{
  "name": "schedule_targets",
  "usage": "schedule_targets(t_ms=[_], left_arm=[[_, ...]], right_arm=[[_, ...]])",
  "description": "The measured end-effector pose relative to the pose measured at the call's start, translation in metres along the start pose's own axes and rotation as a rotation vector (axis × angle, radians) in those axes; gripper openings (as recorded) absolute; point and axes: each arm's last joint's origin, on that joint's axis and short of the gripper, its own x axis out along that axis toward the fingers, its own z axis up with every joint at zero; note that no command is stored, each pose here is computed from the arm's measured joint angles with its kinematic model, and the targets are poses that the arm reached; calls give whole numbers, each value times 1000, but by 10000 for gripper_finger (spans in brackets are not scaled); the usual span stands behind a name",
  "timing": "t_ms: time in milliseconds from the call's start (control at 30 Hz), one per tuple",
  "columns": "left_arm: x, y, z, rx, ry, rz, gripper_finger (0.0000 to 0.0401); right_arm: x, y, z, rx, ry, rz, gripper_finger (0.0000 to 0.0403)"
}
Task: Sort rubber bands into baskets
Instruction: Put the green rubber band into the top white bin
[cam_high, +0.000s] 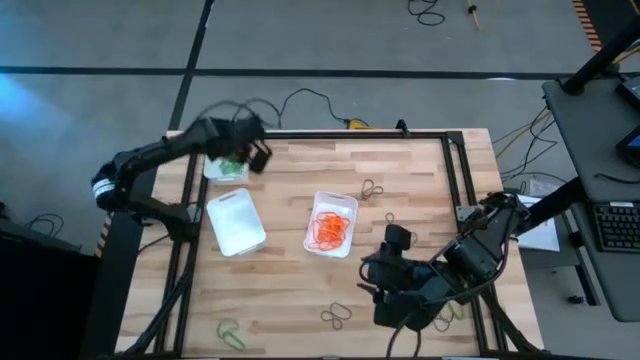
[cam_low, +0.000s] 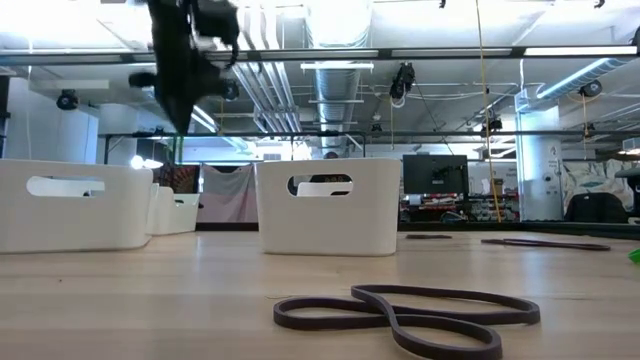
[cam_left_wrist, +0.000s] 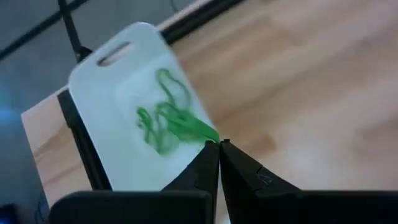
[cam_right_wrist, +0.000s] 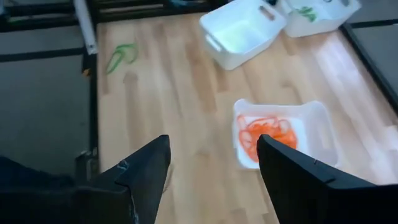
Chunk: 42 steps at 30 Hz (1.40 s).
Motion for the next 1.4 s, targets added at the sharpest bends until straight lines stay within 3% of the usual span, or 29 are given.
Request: schedule_targets(t_ms=[267,533,733,967,1200,1400], left_arm=[[74,64,28,-91,90,32,0],[131,59,30,40,227,55,0],[160,51,29,125,300,56,0],[170,48,26,191,345,50,18],[157,51,25,200,337,47,82],[128,56,20,182,320,46,139]], right_arm=[[11,-40,23,107,-21,-91,232],[33,-84,44,148,13,-154,232],[37,-93,48,156,15,-171,233],[37,-93,48,182,13,-169,233],[36,-91,46,203,21,-156,233],[32,-81,43,183,23,-131,233]])
